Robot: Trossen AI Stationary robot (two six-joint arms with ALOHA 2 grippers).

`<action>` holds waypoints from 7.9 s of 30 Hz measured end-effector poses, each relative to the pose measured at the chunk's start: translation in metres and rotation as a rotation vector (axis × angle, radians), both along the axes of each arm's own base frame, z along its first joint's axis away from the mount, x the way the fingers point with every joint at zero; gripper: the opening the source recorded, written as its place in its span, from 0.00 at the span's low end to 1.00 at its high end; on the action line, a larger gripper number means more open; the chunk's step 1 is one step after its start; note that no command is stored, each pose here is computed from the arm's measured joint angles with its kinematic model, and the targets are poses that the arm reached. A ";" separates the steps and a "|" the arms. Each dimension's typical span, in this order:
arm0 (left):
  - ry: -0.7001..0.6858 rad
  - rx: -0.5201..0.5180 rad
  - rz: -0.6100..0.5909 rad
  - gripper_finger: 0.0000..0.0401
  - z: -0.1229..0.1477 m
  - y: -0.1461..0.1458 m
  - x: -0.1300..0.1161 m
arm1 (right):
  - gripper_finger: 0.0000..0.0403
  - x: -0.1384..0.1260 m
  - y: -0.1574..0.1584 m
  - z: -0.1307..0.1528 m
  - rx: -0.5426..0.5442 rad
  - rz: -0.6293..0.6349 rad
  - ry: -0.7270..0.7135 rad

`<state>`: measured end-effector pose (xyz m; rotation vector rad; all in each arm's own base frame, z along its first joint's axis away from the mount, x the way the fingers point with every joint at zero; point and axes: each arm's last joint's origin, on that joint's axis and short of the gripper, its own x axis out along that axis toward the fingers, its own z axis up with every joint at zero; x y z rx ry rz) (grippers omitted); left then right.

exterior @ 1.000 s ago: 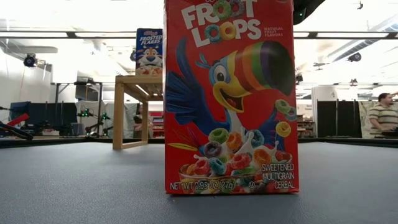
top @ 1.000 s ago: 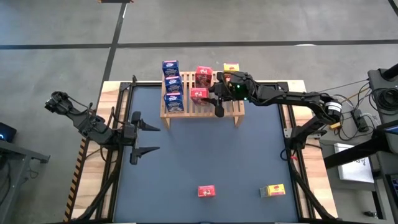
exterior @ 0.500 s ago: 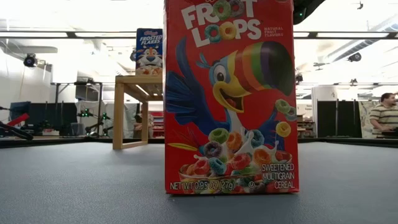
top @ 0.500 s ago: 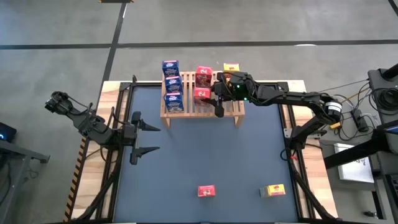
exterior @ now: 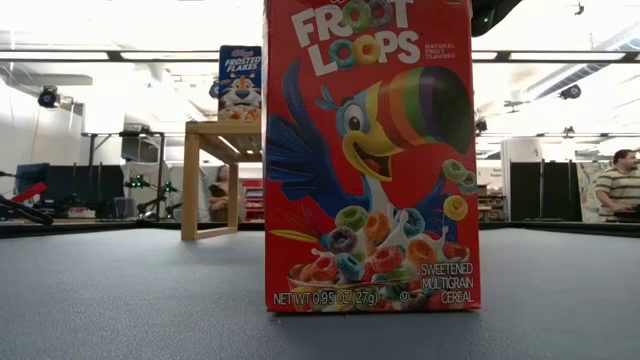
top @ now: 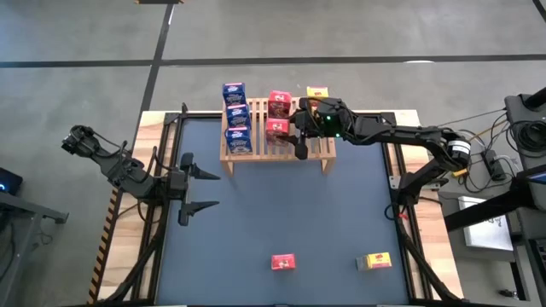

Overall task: Stack cereal on shelf
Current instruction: Put the left red cereal box on the shelf aligned with the other red cereal box, then adjust the red cereal boxes on the shelf

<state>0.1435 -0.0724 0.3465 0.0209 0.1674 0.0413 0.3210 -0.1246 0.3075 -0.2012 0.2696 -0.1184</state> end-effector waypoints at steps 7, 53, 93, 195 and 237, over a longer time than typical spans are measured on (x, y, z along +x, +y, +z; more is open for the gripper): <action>0.000 0.000 0.000 0.73 0.000 0.000 0.000 | 0.58 -0.003 0.002 0.006 0.014 -0.004 -0.021; -0.080 0.031 0.006 0.65 -0.043 0.012 -0.018 | 0.56 0.014 0.006 0.059 0.088 0.017 0.137; -0.404 0.209 0.059 0.65 -0.092 0.016 -0.022 | 0.66 -0.002 -0.060 0.109 -0.011 -0.108 0.157; -0.394 0.217 0.064 0.65 -0.093 0.016 -0.022 | 0.41 0.037 -0.137 0.063 -0.105 0.036 0.392; -0.395 0.202 0.063 0.65 -0.093 0.016 -0.021 | 0.54 0.033 -0.133 0.075 -0.108 0.015 0.353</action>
